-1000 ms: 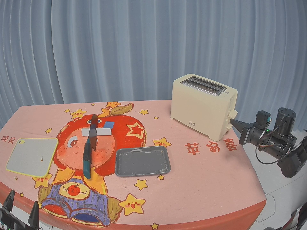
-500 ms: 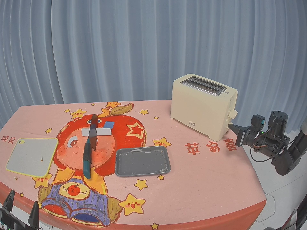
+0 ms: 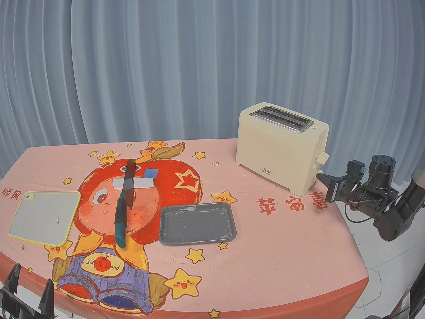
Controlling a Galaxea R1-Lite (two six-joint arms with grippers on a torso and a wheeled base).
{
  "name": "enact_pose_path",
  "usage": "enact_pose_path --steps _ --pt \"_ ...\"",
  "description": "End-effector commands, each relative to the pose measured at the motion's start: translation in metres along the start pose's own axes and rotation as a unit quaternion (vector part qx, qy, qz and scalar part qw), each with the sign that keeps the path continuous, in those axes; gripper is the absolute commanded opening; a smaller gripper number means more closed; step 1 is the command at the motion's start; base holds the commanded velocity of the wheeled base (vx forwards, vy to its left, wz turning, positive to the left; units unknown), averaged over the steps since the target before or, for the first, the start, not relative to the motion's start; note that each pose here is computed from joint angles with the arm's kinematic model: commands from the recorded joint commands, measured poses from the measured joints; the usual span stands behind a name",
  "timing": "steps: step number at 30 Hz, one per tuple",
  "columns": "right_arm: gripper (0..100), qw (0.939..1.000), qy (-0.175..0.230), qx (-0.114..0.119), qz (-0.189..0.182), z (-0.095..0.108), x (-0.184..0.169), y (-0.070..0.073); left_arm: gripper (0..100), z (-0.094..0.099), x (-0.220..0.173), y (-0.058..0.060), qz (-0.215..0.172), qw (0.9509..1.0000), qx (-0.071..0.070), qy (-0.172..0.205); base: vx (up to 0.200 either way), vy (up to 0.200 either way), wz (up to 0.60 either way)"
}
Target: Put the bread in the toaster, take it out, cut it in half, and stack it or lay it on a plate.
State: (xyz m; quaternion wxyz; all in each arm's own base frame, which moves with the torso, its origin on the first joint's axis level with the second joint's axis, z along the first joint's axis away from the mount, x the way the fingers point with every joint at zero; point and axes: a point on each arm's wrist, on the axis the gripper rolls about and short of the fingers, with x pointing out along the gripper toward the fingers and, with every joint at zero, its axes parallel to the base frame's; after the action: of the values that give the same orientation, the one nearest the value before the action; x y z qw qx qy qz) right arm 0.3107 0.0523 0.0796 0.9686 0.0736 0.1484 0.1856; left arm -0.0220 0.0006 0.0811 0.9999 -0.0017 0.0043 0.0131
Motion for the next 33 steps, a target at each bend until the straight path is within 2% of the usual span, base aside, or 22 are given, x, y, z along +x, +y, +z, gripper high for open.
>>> enact_pose_path --steps 1,33 --pt "0 1.0 0.001 0.001 -0.003 -0.0012 0.0043 -0.0034 100 -0.0048 0.0013 0.0 0.0 1.0 0.001 0.009 0.0 0.0 0.0" --pt "0 0.9999 0.015 0.003 -0.005 -0.0093 0.0083 -0.0056 100 -0.0048 0.0013 0.0 0.0 1.0 0.0 0.009 0.0 0.0 0.0"
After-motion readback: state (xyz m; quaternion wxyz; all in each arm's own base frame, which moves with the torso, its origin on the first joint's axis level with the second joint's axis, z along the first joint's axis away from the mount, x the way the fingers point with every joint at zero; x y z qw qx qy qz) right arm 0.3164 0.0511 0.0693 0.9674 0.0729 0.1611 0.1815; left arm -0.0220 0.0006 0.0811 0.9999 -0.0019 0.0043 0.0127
